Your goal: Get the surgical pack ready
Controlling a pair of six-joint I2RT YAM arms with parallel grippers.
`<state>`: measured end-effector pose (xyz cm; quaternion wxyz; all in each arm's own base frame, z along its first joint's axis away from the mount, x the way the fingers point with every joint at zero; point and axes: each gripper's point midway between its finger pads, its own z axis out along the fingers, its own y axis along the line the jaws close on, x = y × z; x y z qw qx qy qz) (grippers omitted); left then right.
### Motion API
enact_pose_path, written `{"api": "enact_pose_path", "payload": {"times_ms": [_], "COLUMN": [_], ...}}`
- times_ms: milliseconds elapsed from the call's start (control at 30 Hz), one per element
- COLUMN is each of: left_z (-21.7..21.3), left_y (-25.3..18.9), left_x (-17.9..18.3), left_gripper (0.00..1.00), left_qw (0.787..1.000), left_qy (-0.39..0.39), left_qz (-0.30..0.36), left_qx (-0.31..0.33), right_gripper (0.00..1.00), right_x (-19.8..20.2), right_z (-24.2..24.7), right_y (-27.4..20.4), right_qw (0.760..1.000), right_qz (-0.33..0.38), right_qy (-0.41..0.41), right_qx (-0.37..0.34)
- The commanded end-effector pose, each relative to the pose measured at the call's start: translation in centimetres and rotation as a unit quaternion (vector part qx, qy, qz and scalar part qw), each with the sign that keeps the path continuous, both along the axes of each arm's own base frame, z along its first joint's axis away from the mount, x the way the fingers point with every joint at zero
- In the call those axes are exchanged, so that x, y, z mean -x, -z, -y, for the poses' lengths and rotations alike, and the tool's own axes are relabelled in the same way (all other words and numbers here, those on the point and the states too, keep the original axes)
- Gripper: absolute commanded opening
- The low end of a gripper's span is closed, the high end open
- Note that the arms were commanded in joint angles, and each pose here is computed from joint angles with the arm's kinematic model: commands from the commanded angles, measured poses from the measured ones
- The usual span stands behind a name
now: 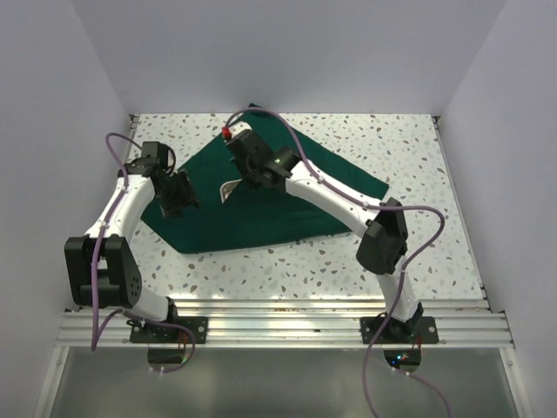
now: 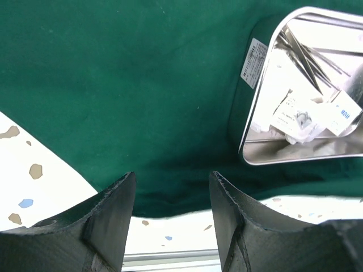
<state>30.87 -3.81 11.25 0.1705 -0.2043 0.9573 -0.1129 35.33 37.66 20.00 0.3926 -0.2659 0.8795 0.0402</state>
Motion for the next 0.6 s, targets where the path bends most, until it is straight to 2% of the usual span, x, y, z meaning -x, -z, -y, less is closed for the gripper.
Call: {"api": "enact_pose_path", "payload": {"times_ms": [0, 33, 67, 133, 200, 300, 567], "left_z": [-1.0, -1.1, -1.3, -1.6, -1.9, -2.6, -4.5], "left_y": [-0.8, -0.6, -0.5, -0.6, -1.1, -1.4, -1.0], "left_x": [-0.9, -0.9, -1.0, -1.4, -1.9, -2.6, -4.6], "left_gripper": [0.59, 0.59, 0.59, 0.59, 0.59, 0.59, 0.59], "left_qw": [1.0, 1.0, 0.999, 0.999, 0.999, 0.998, 0.996], "left_qy": [-0.023, -0.027, -0.03, -0.037, -0.045, -0.056, -0.081], "left_qz": [0.009, 0.006, 0.004, 0.004, 0.01, 0.012, 0.006], "left_qx": [-0.013, -0.013, -0.013, -0.014, -0.017, -0.021, -0.025], "right_gripper": [0.0, 0.0, 0.0, 0.0, 0.0, 0.0, 0.0], "right_x": [-5.2, -6.3, -7.4, -9.3, -11.0, -12.8, -15.2], "right_z": [-0.1, -0.3, -0.7, -0.5, -0.5, -0.8, -2.6], "right_y": [-2.6, -1.3, -2.6, -1.2, -2.4, -1.5, -1.1], "right_qw": [0.998, 0.999, 0.998, 0.998, 0.997, 0.996, 0.992], "right_qz": [0.054, 0.049, 0.063, 0.058, 0.078, 0.08, 0.112], "right_qy": [0.009, 0.011, 0.014, 0.014, 0.017, 0.017, -0.002], "right_qx": [-0.008, 0.001, -0.013, -0.005, -0.018, -0.032, -0.061]}}
